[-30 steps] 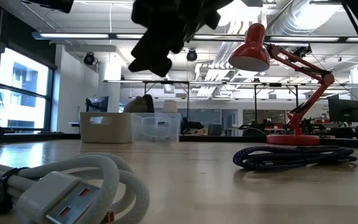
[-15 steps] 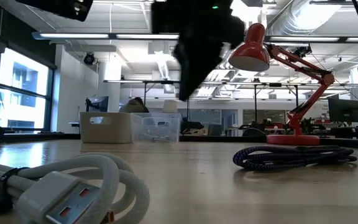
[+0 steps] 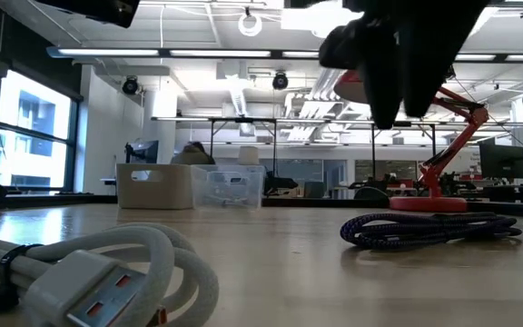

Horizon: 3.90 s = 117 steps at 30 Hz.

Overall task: Pick & Place USB Port
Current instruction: Put the violet patterned charger cable into the gray bin

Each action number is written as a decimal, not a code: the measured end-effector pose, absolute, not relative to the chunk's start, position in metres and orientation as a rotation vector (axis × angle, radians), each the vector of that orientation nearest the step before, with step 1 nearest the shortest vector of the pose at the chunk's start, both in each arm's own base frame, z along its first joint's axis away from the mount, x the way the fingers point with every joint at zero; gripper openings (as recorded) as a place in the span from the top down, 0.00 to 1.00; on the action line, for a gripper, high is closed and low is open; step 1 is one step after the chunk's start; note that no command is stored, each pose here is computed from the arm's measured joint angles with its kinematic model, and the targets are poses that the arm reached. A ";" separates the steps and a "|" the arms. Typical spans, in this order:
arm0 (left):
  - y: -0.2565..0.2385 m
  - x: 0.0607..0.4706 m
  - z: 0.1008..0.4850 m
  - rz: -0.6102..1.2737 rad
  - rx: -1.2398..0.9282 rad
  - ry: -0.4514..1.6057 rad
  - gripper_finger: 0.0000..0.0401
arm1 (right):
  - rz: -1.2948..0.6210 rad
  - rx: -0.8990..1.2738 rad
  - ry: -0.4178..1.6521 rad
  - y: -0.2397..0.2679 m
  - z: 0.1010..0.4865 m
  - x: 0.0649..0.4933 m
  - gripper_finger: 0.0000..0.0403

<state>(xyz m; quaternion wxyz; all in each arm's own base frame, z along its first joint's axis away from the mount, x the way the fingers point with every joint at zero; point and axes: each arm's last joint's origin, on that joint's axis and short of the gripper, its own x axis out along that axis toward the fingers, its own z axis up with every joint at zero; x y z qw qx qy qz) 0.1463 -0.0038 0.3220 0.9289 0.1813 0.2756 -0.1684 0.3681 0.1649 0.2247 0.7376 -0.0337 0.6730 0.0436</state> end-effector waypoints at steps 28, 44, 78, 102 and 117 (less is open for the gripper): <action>-0.002 0.146 0.322 -0.277 0.371 0.584 0.72 | 0.105 -0.184 1.423 0.190 0.195 0.354 0.61; -0.002 0.146 0.322 -0.275 0.364 0.585 0.72 | 0.117 -0.149 1.472 0.163 0.148 0.349 0.61; -0.004 0.178 0.271 -0.286 0.430 0.170 0.72 | -0.296 -0.463 1.093 0.165 0.212 0.381 0.98; 0.001 0.180 0.270 -0.114 0.532 0.169 0.44 | -0.372 -0.617 0.962 0.174 0.234 0.385 0.97; -0.005 0.201 0.252 -0.305 0.317 0.219 0.36 | -0.381 -0.729 0.762 0.161 0.262 0.410 0.97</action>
